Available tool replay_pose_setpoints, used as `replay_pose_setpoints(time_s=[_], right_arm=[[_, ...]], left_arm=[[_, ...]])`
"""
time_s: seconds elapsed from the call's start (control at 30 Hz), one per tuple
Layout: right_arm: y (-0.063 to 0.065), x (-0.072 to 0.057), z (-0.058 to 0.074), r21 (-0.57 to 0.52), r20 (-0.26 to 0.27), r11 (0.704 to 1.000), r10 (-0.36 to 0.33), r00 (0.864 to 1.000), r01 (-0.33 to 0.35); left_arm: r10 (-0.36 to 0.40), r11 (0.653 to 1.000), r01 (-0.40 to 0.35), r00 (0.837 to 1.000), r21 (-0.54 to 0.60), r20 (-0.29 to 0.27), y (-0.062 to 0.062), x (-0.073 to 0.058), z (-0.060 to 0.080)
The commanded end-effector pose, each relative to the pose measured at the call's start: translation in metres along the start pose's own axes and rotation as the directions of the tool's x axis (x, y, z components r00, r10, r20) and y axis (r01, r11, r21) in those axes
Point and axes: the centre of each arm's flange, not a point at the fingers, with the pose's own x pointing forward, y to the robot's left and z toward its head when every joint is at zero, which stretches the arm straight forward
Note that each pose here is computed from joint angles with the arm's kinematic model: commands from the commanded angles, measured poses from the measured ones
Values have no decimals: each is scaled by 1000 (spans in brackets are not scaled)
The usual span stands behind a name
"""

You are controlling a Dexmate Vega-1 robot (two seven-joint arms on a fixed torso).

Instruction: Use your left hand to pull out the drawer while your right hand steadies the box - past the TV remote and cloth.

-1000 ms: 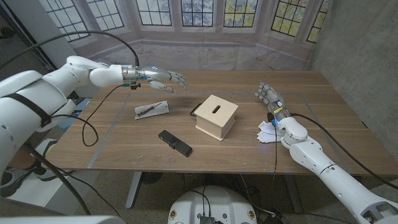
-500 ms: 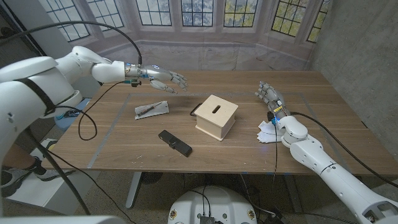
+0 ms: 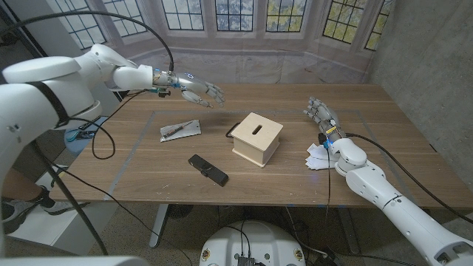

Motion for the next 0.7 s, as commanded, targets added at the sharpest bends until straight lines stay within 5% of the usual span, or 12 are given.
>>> replay_pose_setpoints(time_s=[0.03, 0.7], right_arm=[[0, -4, 1, 0, 2, 1000, -6, 1000, 6], [0, -13, 0, 3, 12, 1000, -16, 1000, 16]], left_arm=[[-58, 998, 57, 998, 28, 11, 11, 8, 0], [-143, 989, 138, 985, 58, 92, 13, 19, 13]])
